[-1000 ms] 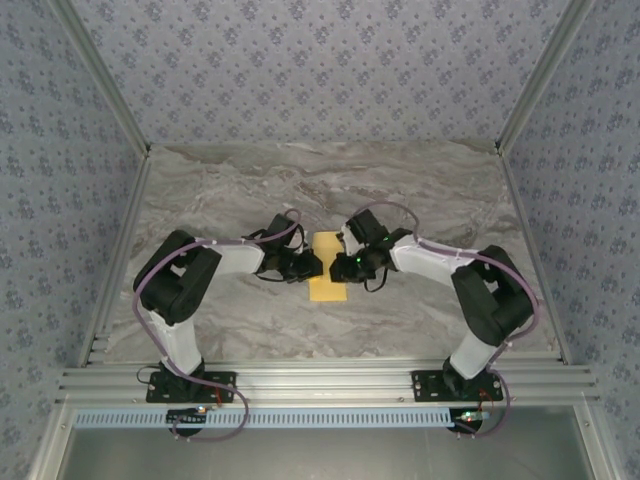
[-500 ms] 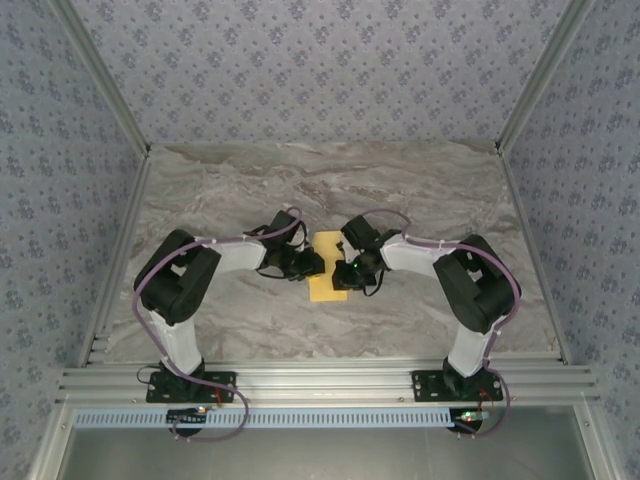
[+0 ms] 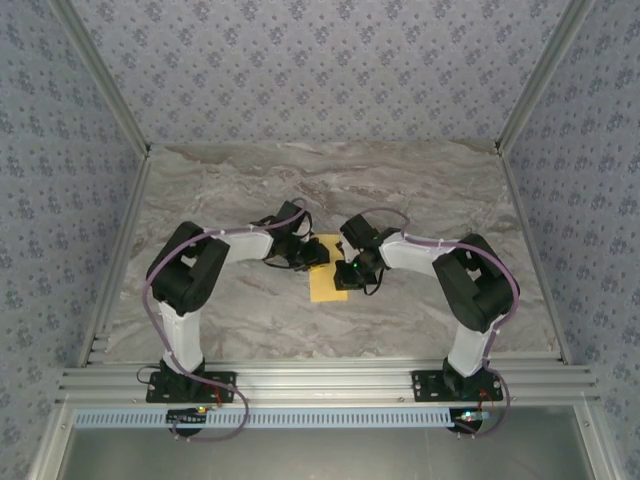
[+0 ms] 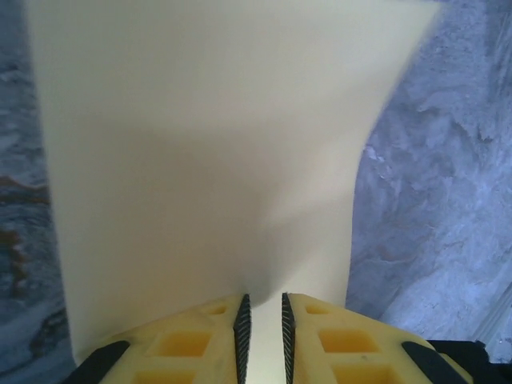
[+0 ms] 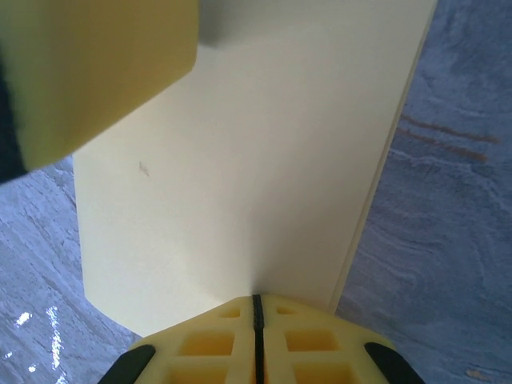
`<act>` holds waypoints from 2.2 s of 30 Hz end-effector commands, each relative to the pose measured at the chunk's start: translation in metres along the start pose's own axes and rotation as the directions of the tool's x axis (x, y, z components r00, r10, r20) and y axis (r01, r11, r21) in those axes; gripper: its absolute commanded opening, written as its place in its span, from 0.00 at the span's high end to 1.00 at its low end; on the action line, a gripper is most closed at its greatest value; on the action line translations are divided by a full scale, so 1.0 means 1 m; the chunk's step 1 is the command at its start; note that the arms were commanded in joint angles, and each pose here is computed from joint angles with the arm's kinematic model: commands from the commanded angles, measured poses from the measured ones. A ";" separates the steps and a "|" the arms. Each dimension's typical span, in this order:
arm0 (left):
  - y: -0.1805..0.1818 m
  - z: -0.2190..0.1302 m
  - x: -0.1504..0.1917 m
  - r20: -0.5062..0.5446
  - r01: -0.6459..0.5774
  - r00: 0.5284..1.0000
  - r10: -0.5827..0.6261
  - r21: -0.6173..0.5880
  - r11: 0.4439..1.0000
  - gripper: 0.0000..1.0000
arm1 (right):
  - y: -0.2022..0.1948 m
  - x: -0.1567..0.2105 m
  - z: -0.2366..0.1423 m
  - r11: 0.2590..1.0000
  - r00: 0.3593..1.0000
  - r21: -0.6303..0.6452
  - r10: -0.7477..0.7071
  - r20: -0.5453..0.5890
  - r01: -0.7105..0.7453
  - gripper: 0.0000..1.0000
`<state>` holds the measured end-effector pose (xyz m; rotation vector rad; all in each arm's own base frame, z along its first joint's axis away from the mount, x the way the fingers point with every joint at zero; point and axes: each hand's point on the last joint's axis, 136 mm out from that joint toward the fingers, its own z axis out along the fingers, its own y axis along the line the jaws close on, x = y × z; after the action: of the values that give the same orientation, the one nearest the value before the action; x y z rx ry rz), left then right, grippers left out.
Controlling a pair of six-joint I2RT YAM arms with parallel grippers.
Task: Fold a paper plane with a square sheet of paper (fold left side to right side)
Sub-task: First fold the square sheet of paper in half at the center of the table, then fold the triangle a second time at the center of the table.
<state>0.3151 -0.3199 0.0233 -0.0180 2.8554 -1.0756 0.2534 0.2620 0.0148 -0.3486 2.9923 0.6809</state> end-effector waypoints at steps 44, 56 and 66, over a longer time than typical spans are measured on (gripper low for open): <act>-0.018 -0.089 -0.087 0.239 -0.077 0.968 0.070 0.019 0.997 0.74 | -0.002 -0.039 -0.067 0.994 0.955 -0.103 0.009 0.298 0.022 0.47; -0.008 -0.023 -0.050 0.094 -0.058 0.994 0.059 -0.013 0.998 0.75 | -0.024 -0.030 -0.065 0.969 0.948 -0.218 0.177 0.266 -0.120 0.35; 0.018 -0.006 -0.050 0.057 -0.051 0.997 0.057 -0.105 0.993 0.76 | -0.016 -0.026 -0.052 0.951 0.965 -0.272 0.197 0.171 -0.146 0.35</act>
<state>0.3614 -0.3039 0.0269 0.0009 2.8120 -0.9591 0.2799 0.2229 0.0525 -0.0406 2.7643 0.9856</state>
